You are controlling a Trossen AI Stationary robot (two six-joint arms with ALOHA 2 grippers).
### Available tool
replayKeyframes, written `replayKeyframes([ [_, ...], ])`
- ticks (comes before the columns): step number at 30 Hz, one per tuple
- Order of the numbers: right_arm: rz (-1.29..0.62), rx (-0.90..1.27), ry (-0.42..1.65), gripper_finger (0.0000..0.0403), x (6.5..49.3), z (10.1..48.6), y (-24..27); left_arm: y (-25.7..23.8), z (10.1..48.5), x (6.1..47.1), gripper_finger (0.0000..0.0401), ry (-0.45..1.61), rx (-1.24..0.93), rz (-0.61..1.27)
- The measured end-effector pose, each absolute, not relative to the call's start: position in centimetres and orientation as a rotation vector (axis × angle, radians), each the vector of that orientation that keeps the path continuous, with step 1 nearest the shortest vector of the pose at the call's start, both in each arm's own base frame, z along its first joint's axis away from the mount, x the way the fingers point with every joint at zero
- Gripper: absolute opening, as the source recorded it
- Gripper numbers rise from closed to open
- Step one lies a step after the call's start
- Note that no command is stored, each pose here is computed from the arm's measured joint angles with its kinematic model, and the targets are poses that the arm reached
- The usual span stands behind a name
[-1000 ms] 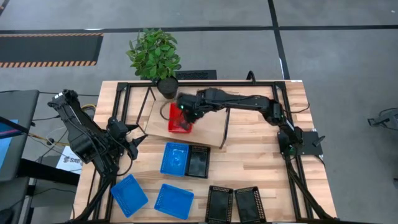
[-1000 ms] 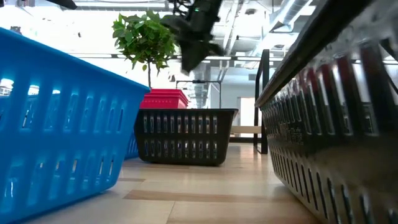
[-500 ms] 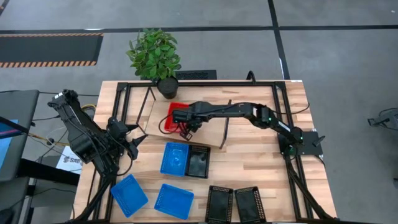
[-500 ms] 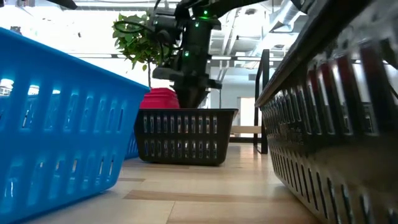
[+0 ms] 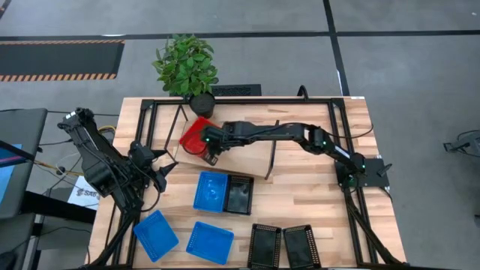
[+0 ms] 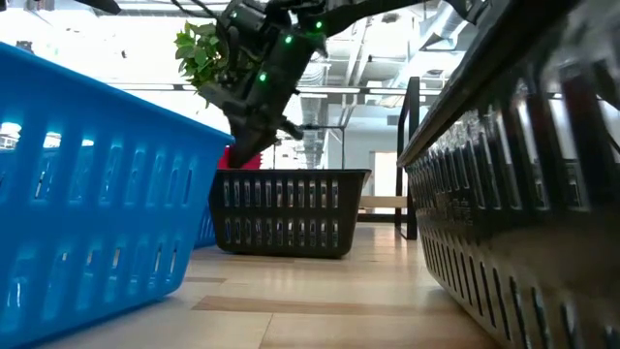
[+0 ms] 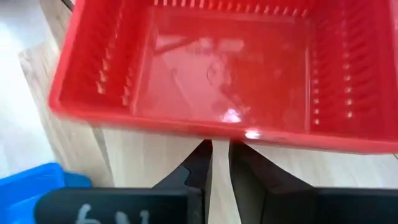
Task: Stack baskets on shelf by color
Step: Move the stacked red basket to the left corner of the shelf
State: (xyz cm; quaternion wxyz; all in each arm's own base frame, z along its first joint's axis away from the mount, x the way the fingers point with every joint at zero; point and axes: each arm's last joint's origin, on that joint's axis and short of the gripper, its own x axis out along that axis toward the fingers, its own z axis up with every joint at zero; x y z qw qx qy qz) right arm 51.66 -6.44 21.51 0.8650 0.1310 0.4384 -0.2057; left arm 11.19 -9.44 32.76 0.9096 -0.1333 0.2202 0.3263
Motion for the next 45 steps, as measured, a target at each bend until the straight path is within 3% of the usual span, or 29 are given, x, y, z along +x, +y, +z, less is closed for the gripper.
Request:
replayKeyframes([
  [8, -0.423, 0.227, 0.91, 0.0074, 52.1, 20.4, -7.3, -9.4, 32.8, 11.2, 0.0265, 0.455, -0.276, 0.673],
  [17, -0.49, 0.183, 0.926, 0.0074, 51.6, 21.7, -7.2, -9.4, 32.8, 11.2, 0.0265, 0.44, -0.266, 0.673],
  [27, -0.377, 0.009, 0.599, 0.0074, 53.8, 27.7, -3.6, -9.2, 31.9, 11.3, 0.0265, 0.474, -0.248, 0.697],
  [37, -0.34, 0.074, 0.56, 0.0066, 55.7, 23.9, -7.0, -9.2, 31.9, 11.3, 0.0265, 0.481, -0.289, 0.705],
  [45, -0.32, 0.085, 0.585, 0.0065, 55.6, 23.4, -7.6, -9.3, 31.8, 11.3, 0.0265, 0.481, -0.305, 0.708],
])
